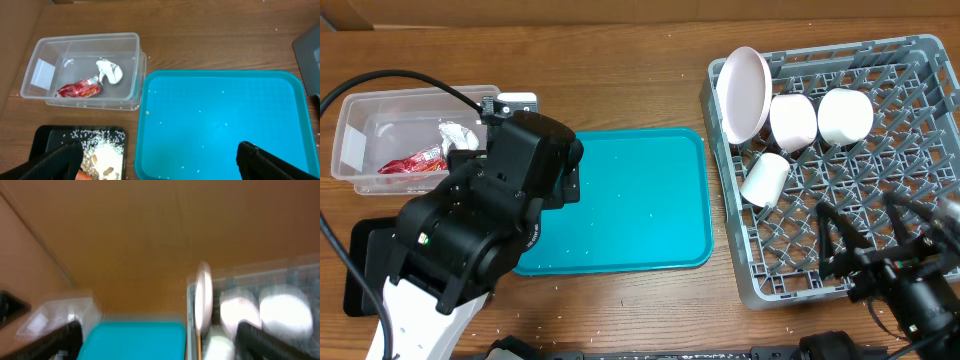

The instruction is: Sort waste into correct bins and load items into the dishwasher

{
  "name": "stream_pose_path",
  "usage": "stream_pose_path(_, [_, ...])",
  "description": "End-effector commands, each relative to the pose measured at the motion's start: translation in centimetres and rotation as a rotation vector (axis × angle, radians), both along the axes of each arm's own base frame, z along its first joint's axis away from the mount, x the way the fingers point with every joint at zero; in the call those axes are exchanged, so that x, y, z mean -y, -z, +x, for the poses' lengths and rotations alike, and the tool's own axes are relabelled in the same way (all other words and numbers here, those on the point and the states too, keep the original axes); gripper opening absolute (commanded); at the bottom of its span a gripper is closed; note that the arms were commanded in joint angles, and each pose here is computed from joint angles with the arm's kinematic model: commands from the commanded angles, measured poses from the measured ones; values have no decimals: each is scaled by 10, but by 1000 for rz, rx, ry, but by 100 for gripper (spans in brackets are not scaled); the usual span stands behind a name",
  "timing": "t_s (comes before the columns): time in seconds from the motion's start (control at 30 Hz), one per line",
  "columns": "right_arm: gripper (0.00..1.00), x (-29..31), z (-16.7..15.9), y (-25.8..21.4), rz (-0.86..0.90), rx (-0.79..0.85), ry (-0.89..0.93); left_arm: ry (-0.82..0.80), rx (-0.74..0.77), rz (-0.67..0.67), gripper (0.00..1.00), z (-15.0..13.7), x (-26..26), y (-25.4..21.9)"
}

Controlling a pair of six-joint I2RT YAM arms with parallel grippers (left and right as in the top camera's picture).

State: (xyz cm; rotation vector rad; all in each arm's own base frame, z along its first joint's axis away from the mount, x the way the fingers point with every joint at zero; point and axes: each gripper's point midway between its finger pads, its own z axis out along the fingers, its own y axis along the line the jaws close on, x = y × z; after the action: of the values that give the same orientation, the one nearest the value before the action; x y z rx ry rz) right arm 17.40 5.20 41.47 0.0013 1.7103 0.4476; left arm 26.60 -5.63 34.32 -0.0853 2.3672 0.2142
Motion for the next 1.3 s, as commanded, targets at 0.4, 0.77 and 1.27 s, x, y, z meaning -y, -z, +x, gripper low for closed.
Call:
stream_pose_path(0.4, [100,-22,43,172,12,169,-86,-1,-33,55,100,11,2,9])
stream_pose_path(0.77, [100,-25,59,241,4,117,-89,0,-65,73,100,18,6,19])
stream_pose_path(1.27, [100,-25,60,242,4,114,-89,-5,-89,87,100,22,7,26])
